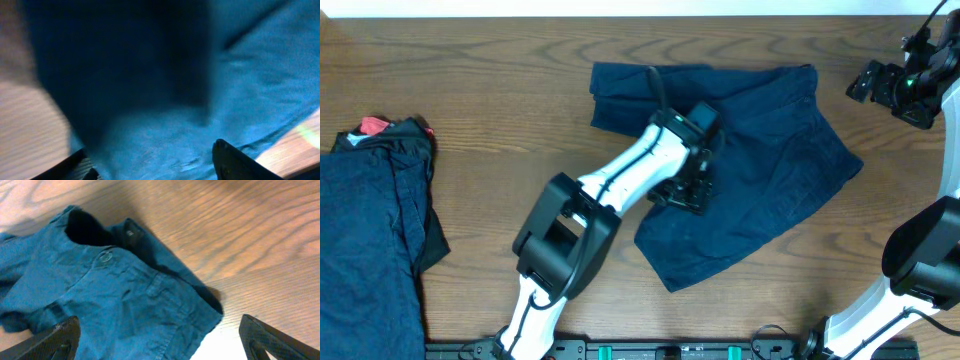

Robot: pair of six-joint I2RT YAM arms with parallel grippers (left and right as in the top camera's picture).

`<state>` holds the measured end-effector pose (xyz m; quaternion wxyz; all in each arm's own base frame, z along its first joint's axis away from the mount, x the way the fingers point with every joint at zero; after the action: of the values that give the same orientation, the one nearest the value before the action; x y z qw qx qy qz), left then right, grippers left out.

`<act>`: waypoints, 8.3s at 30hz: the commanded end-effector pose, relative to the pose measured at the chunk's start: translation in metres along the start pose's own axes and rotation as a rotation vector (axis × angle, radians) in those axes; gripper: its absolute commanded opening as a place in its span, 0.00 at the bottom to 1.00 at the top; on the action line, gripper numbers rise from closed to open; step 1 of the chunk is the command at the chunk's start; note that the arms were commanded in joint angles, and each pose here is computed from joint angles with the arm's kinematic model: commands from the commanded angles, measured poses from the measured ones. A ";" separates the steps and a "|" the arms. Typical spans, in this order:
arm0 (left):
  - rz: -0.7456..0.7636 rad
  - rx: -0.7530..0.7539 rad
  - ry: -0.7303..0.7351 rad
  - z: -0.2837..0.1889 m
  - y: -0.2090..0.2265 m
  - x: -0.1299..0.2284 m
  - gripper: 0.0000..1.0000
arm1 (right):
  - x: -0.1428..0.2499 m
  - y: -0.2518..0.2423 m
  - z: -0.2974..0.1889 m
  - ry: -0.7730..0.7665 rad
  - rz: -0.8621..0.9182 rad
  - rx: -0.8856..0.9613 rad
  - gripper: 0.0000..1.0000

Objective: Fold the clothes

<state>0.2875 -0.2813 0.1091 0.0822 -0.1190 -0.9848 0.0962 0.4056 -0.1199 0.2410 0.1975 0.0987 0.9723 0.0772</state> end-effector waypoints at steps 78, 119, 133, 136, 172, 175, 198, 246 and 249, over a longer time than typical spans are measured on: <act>0.045 -0.638 -0.476 -0.094 0.018 0.011 0.11 | 0.008 0.045 0.001 0.051 -0.181 -0.188 0.99; -0.544 -0.102 -0.361 -0.042 0.183 0.093 0.51 | 0.091 0.073 0.070 0.244 -0.140 -0.207 0.99; -0.548 -0.112 -0.331 -0.023 0.188 0.113 0.64 | 0.142 0.058 0.106 0.318 0.086 -0.070 0.99; -0.551 -0.111 -0.313 -0.009 0.191 0.120 0.66 | 0.145 0.047 0.108 0.316 0.157 -0.043 0.99; -0.633 -0.091 -0.325 0.026 0.198 0.118 0.58 | 0.200 0.098 0.142 0.376 0.026 -0.183 0.01; -0.651 -0.095 -0.317 0.031 0.200 0.115 0.56 | 0.199 0.098 0.143 0.370 0.024 -0.184 0.01; -0.891 0.009 -0.406 0.016 0.243 0.102 0.73 | 0.196 0.087 0.142 0.361 0.052 -0.175 0.01; -0.542 -0.037 -1.236 -0.269 0.199 0.117 0.06 | 0.082 0.088 -0.014 -0.050 -0.138 0.004 0.01; -0.521 -0.038 -1.343 -0.310 0.191 0.127 0.06 | 0.061 0.096 -0.045 -0.131 -0.151 -0.002 0.01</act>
<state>0.2691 -0.0384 0.3333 -0.4330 0.1769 -0.8661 0.1763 0.3364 0.0043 0.2453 0.2105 0.0224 0.9665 0.1451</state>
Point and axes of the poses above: each gripper's point midway between its finger pads, its own z axis out along the fingers, its own y axis along the line the jaws close on, x = y × z, the point moved 8 cm from there along -z, back along the fingers, and after that the axes turned 10 degrees about -z, right-handed, at the moved point
